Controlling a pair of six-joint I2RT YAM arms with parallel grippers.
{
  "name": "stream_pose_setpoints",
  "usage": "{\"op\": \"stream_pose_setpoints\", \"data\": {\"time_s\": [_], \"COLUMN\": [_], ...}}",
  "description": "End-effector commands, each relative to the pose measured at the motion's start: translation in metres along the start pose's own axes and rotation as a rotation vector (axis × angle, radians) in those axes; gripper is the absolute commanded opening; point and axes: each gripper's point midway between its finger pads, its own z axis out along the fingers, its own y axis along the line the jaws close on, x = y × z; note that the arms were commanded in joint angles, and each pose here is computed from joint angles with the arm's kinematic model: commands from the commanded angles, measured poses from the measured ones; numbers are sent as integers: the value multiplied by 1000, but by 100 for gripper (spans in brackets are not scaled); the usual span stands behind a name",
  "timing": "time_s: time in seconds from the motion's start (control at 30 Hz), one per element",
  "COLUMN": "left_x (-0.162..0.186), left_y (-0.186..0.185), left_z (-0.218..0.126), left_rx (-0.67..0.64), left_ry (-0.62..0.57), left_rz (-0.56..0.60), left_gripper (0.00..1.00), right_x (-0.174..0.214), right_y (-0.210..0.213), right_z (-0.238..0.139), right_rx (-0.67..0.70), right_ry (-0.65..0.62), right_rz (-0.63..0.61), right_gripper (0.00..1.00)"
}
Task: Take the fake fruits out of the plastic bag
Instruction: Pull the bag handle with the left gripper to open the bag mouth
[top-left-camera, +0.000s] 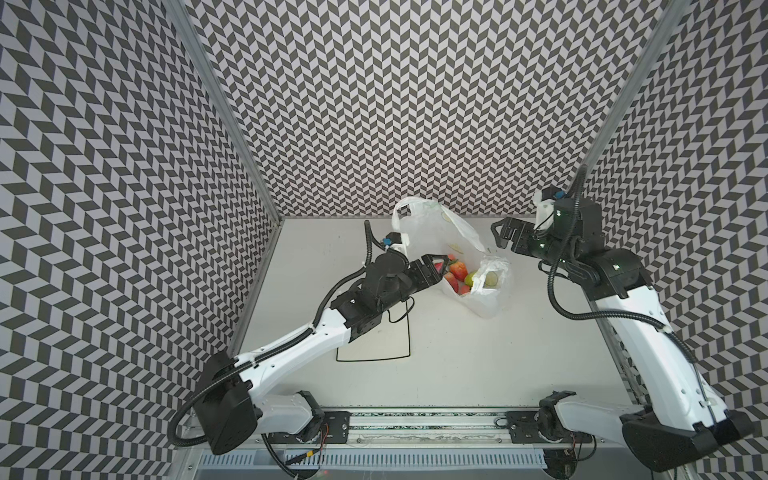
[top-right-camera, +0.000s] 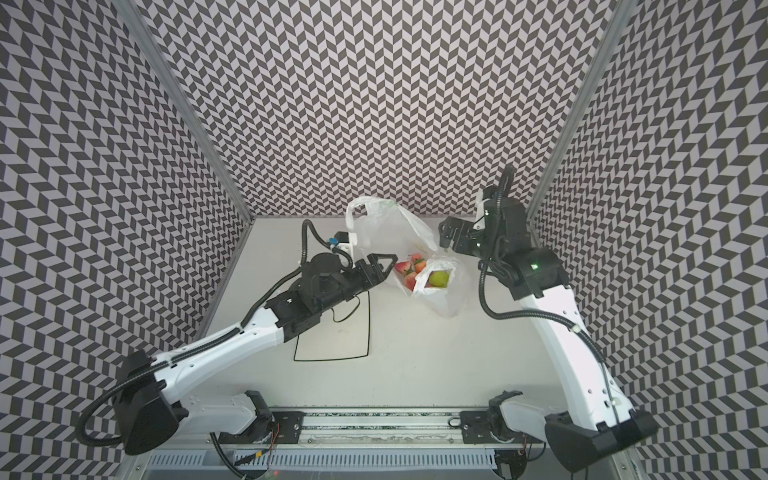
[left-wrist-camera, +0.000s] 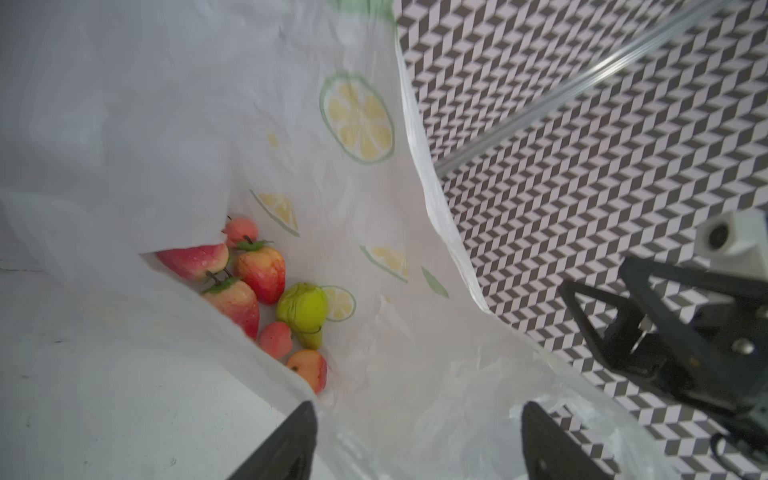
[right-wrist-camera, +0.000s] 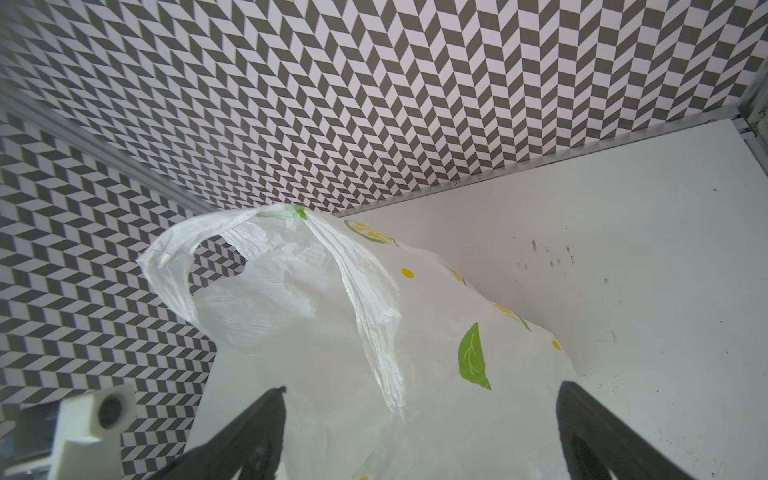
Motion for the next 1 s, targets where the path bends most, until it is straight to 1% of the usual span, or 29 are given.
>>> {"op": "stream_pose_setpoints", "data": {"time_s": [0.0, 0.07, 0.13, 0.2, 0.27, 0.3, 0.37, 0.47, 0.57, 0.67, 0.73, 0.8, 0.87, 0.97], "left_x": [-48, -73, -99, -120, -135, -141, -148, -143, -128, -119, -120, -124, -126, -123], "left_y": [16, 23, 26, 31, 35, 40, 44, 45, 39, 28, 25, 32, 43, 54], "left_z": [-31, -41, -43, -41, -36, -36, -35, -23, -8, 1, 5, 11, 19, 27], "left_rx": [-190, -246, -240, -248, -259, -277, -257, -149, -29, 84, 110, 78, 33, 15], "left_ry": [-178, -214, -208, -170, -108, -88, -36, 52, 149, 167, 159, 157, 173, 203], "left_rz": [207, 316, 418, 515, 629, 657, 729, 788, 801, 780, 780, 783, 787, 771], "left_gripper": [90, 95, 96, 98, 99, 99, 100, 100, 100, 100, 99, 92, 79, 56], "right_x": [6, 11, 13, 13, 13, 13, 12, 12, 13, 13, 14, 17, 22, 35], "right_y": [7, 4, 4, 7, 7, 7, 5, 3, 3, 2, 3, 6, 10, 19], "right_z": [-25, -29, -30, -31, -31, -31, -32, -32, -31, -33, -35, -36, -37, -39], "right_rx": [-68, -66, -76, -92, -95, -92, -83, -78, -79, -76, -81, -98, -124, -178], "right_ry": [-20, -32, -36, -33, -31, -31, -39, -47, -46, -48, -49, -34, -3, 61], "right_rz": [-14, -2, 12, 19, 19, 20, 17, 20, 25, 26, 29, 31, 39, 61], "right_gripper": [99, 99, 99, 99, 99, 99, 99, 99, 99, 99, 99, 99, 99, 100]}}
